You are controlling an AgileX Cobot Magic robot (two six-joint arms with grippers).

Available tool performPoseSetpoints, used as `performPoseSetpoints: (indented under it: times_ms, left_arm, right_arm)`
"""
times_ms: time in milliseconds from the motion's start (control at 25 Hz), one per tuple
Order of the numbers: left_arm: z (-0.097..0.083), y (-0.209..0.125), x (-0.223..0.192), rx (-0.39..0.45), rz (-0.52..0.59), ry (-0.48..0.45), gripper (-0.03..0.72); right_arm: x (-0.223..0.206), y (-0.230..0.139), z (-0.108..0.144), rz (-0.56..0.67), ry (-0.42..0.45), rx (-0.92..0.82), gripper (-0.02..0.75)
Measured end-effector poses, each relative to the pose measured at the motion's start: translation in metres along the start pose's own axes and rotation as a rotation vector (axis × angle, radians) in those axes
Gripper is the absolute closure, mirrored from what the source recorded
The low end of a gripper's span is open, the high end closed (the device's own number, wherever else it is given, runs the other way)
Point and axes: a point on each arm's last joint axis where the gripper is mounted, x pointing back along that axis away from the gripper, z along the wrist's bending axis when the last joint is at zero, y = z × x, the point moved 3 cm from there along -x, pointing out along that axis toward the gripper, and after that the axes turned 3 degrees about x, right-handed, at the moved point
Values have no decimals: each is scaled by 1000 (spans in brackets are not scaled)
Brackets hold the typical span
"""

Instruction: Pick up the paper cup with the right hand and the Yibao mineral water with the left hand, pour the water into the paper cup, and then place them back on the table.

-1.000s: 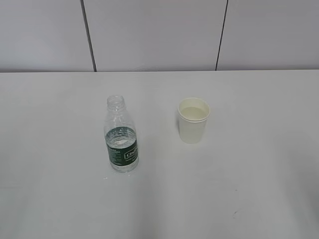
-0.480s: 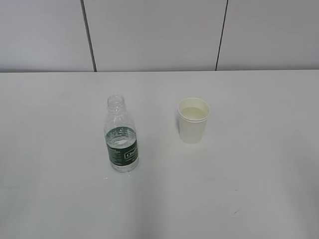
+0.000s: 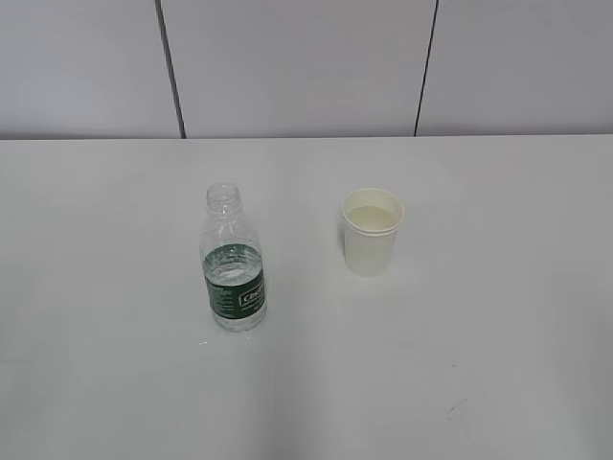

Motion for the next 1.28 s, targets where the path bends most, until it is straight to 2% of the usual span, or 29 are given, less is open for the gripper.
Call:
performPoseSetpoints:
  times_ms: [160, 1280]
  left_arm:
    - [0, 0, 0, 1, -2, -2, 177]
    - [-4, 0, 0, -7, 2, -68, 177]
  right_arm:
    - [5, -3, 0, -34, -6, -4, 152]
    - [5, -4, -3, -34, -30, -25, 153]
